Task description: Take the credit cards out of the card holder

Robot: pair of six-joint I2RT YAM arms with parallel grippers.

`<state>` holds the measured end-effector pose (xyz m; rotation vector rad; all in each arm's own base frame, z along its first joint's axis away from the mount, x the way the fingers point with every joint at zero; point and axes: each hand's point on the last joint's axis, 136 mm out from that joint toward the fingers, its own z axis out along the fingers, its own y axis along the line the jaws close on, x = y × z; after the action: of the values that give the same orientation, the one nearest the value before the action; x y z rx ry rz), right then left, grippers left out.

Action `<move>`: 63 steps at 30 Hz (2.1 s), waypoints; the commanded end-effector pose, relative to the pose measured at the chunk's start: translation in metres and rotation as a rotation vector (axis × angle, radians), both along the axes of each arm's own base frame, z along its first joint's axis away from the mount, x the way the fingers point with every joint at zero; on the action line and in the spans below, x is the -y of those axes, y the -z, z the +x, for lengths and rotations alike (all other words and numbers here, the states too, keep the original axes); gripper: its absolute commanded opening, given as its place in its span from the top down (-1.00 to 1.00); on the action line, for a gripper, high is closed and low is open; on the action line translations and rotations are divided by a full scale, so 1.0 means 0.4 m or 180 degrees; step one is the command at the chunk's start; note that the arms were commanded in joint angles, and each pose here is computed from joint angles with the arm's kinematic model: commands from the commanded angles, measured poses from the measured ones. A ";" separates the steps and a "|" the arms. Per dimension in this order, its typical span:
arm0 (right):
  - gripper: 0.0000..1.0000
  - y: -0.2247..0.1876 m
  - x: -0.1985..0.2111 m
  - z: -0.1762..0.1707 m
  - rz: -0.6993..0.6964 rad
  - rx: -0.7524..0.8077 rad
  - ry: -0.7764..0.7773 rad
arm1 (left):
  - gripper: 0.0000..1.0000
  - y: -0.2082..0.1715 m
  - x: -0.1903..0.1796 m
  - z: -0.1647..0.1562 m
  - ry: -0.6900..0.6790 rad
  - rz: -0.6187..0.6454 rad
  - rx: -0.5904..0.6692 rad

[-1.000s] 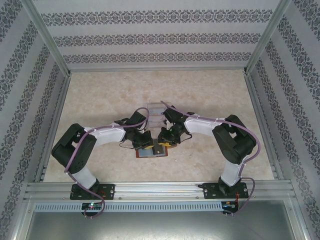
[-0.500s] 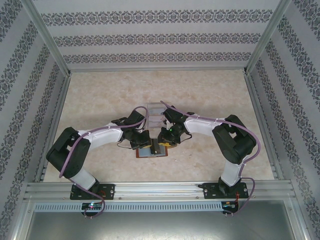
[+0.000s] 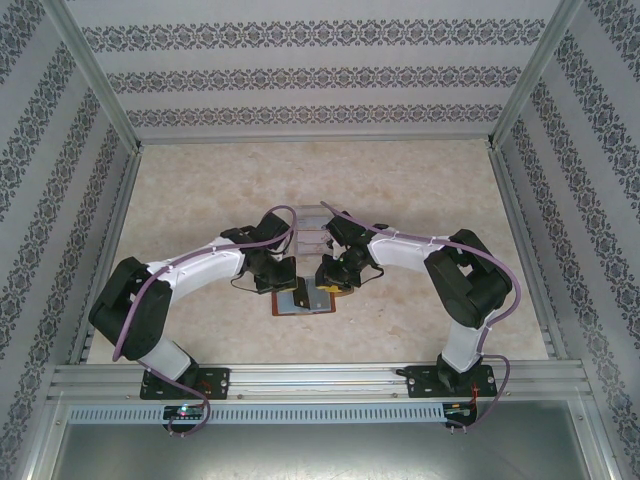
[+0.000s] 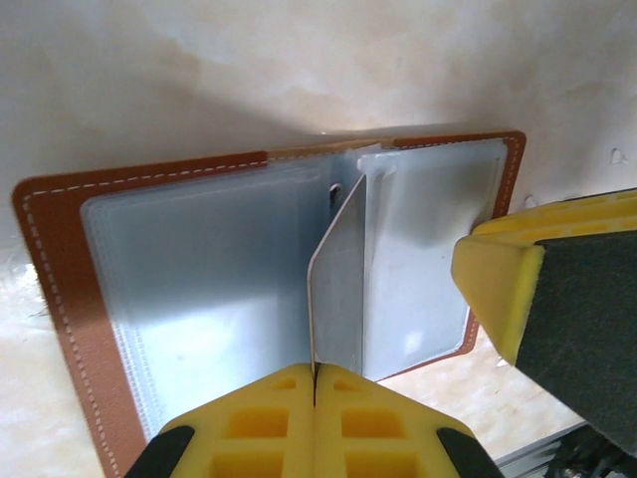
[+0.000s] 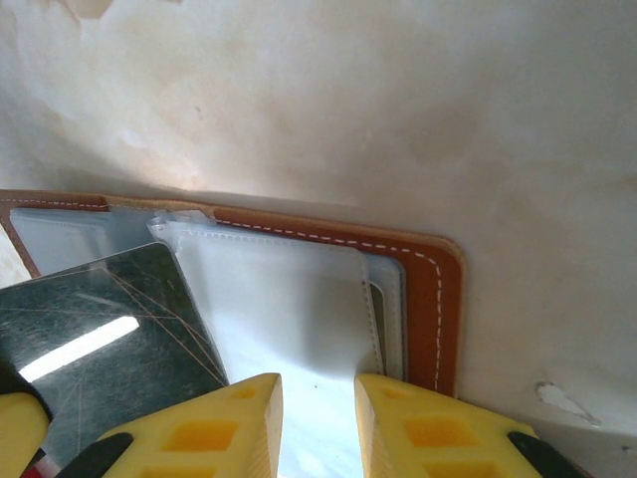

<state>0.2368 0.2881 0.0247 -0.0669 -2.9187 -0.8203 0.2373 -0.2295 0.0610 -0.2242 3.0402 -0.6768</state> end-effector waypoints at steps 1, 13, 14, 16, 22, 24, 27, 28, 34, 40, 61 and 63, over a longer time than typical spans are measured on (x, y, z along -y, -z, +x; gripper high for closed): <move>0.43 0.031 0.018 -0.018 -0.0199 -0.0097 -0.0048 | 0.91 -0.005 -0.034 -0.017 0.0071 0.0235 -0.0039; 0.43 0.035 0.020 -0.021 -0.0205 -0.0104 -0.0053 | 0.81 0.010 0.009 -0.009 0.0084 -0.0007 -0.0109; 0.43 0.035 0.019 -0.022 -0.0205 -0.0106 -0.0054 | 0.78 0.012 0.014 -0.009 0.0078 -0.0035 -0.0121; 0.43 0.036 0.021 -0.023 -0.0207 -0.0112 -0.0051 | 0.76 0.013 0.020 -0.006 0.0067 -0.0079 -0.0120; 0.43 0.036 0.022 -0.021 -0.0211 -0.0111 -0.0042 | 0.75 0.021 0.025 -0.007 0.0071 -0.0106 -0.0149; 0.43 0.037 0.022 -0.022 -0.0212 -0.0111 -0.0046 | 0.77 0.026 0.026 -0.010 0.0071 -0.0106 -0.0168; 0.43 0.038 0.023 -0.022 -0.0215 -0.0115 -0.0045 | 0.81 0.029 0.028 -0.010 0.0073 -0.0119 -0.0177; 0.43 0.038 0.023 -0.022 -0.0217 -0.0112 -0.0045 | 0.82 0.029 0.028 -0.009 0.0073 -0.0119 -0.0177; 0.43 0.034 0.024 -0.021 -0.0214 -0.0111 -0.0035 | 0.90 0.028 0.024 -0.010 0.0081 -0.0094 -0.0166; 0.43 0.000 0.022 -0.013 -0.0177 -0.0022 -0.0021 | 1.00 -0.008 0.009 -0.005 0.0171 -0.0006 -0.0027; 0.43 -0.091 0.092 0.033 -0.0190 0.0248 0.0125 | 1.00 -0.111 0.008 0.009 0.1988 0.0187 0.0620; 0.42 -0.094 0.107 0.036 -0.0198 0.0255 0.0156 | 1.00 -0.124 0.011 0.014 0.2264 0.0185 0.0779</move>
<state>0.2493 0.2562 0.0548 -0.1263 -2.9967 -0.7785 0.2495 -0.2409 0.1088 0.6198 2.9044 -0.6273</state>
